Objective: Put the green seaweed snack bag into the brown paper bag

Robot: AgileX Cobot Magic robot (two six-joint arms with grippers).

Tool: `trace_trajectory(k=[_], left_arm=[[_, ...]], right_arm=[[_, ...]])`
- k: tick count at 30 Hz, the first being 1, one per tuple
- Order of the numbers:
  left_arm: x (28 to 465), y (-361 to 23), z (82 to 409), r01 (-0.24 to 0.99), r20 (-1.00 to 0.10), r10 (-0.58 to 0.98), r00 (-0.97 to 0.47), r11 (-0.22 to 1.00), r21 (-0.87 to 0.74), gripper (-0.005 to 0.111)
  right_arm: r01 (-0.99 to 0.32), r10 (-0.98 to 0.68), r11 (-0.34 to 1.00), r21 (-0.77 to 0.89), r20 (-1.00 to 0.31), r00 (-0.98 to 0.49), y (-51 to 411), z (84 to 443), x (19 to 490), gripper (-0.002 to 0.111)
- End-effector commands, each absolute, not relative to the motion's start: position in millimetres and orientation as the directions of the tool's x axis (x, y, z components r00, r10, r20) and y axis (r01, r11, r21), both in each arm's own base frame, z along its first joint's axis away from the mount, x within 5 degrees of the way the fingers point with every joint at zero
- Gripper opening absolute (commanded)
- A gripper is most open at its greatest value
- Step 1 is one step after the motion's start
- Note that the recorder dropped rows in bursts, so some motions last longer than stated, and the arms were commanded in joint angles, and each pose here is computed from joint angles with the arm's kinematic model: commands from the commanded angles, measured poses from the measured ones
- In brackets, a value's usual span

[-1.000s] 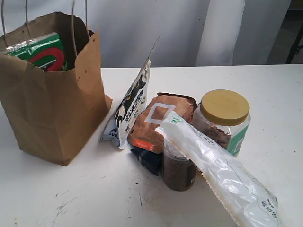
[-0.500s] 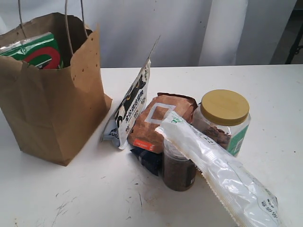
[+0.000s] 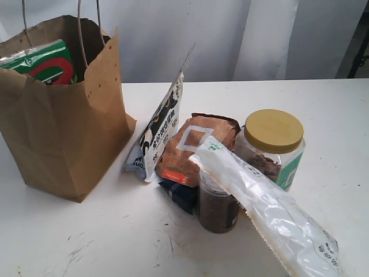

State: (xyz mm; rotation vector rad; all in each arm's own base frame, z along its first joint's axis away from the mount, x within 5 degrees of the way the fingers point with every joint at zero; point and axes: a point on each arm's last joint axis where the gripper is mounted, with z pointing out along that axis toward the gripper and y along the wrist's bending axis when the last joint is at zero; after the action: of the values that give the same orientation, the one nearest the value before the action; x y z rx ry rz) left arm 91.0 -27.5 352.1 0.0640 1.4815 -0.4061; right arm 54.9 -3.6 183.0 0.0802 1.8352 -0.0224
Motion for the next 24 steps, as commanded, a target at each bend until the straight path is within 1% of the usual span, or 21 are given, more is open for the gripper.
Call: trace_trajectory(k=[1,3,5,12,14,20,24], left_arm=[[83,-25,355,0.312,-0.978,-0.180,0.102,0.940,-0.140,0.000],[80,-24,356,0.305,-0.982,-0.147,0.120,0.947,-0.105,0.000],[79,-23,352,0.292,-0.987,-0.135,0.088,0.951,-0.104,0.000],[81,-18,329,0.212,-0.986,-0.077,-0.149,0.971,-0.108,0.000],[81,-17,325,0.197,-0.982,-0.058,-0.182,0.976,-0.094,0.000],[82,-16,327,0.194,-0.989,-0.021,-0.147,0.980,-0.049,0.000],[87,-19,318,0.218,-0.999,0.000,-0.034,0.976,-0.007,0.000]], right_arm=[[0.071,0.050,0.997,0.033,-0.969,-0.242,-4,184,55,0.000],[0.071,0.050,0.997,0.033,-0.969,-0.242,-4,184,55,0.000],[0.071,0.050,0.997,0.033,-0.969,-0.242,-4,184,55,0.000],[0.071,0.050,0.997,0.033,-0.969,-0.242,-4,184,55,0.000],[0.071,0.050,0.997,0.033,-0.969,-0.242,-4,184,55,0.000],[0.071,0.050,0.997,0.033,-0.969,-0.242,-4,184,55,0.000],[0.071,0.050,0.997,0.033,-0.969,-0.242,-4,184,55,0.000]])
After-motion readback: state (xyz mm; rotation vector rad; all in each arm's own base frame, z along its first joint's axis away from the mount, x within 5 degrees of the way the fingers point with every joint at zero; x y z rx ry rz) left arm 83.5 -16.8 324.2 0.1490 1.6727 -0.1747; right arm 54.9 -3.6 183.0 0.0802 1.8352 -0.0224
